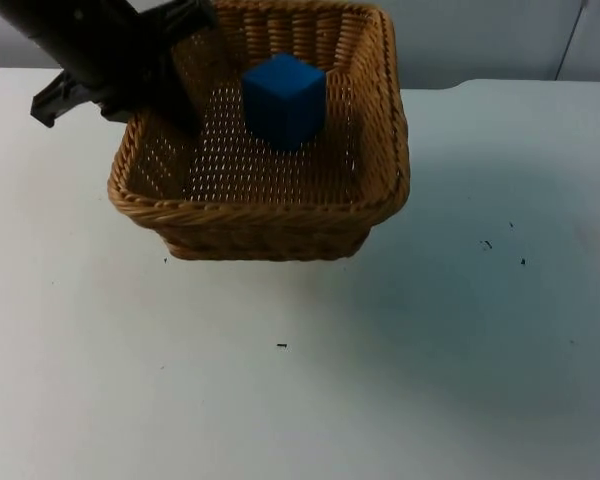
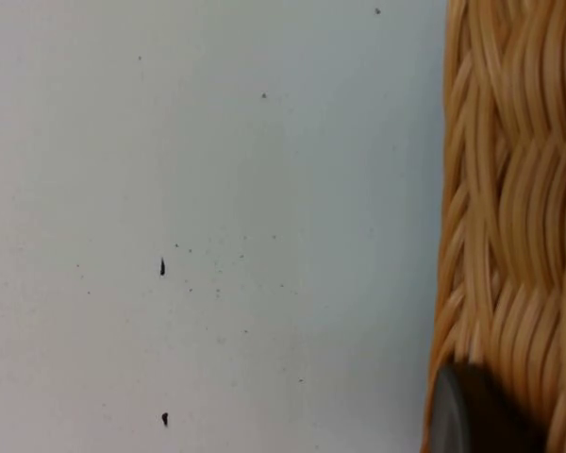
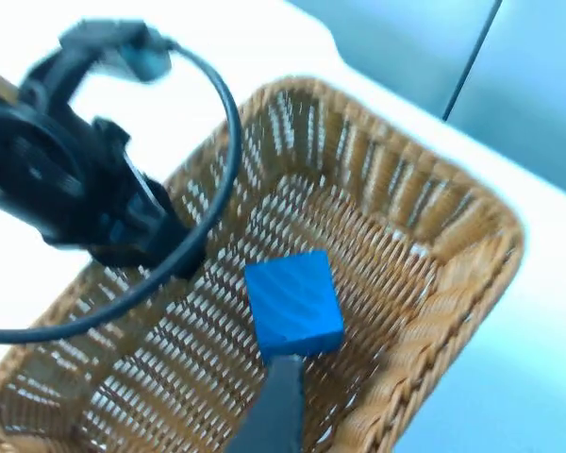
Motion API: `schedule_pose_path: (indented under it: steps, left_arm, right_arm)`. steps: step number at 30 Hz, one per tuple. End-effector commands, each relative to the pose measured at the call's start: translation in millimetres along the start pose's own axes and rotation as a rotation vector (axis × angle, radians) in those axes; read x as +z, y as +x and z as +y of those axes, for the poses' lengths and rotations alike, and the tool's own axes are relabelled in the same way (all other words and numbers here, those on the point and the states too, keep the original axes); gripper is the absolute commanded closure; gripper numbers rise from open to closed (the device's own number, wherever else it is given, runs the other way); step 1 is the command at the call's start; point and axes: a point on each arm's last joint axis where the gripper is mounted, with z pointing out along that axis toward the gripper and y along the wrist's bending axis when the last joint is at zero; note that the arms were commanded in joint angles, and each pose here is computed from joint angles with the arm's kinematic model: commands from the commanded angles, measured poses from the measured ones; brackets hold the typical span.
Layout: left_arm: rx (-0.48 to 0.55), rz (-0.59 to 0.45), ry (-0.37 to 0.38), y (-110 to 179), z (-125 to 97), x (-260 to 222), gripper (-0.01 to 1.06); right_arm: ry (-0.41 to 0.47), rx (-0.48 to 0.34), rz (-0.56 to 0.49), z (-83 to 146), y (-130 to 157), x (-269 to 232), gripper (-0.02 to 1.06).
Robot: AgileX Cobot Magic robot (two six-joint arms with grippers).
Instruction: Pick up the basket with the left hand and place the blue cube into the basket with the right hand.
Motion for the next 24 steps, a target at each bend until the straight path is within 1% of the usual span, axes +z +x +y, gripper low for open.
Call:
schedule_pose_path:
  steps: [1,6,7,11,16,22,24]
  left_arm:
    - [-0.019,0.016,0.014,1.6,2.7,12.0,1.05]
    - [-0.026,0.033,-0.004,3.2,16.3,32.4,1.05]
    - [-0.026,0.033,-0.004,3.2,16.3,32.4,1.05]
    - [-0.068,0.035,-0.003,4.5,26.7,49.9,1.05]
    - [-0.077,0.064,-0.018,9.0,37.3,65.0,1.05]
    - [-0.081,0.075,-0.029,11.3,43.9,73.7,1.05]
    - [-0.086,0.078,-0.033,12.2,46.3,76.8,1.05]
  right_arm:
    - [0.011,-0.014,-0.033,-1.4,-1.4,-19.8,0.23]
    - [0.017,-0.023,-0.086,-1.8,-3.3,-46.1,0.23]
    - [0.017,-0.023,-0.086,-1.8,-3.3,-46.1,0.23]
    - [0.008,-0.018,-0.117,-1.0,-3.9,-60.2,0.23]
    - [0.002,-0.016,-0.122,-0.4,-4.1,-61.5,0.23]
    - [0.002,-0.016,-0.122,-0.4,-4.1,-61.5,0.23]
    - [-0.010,-0.009,-0.124,0.6,-4.2,-61.5,0.23]
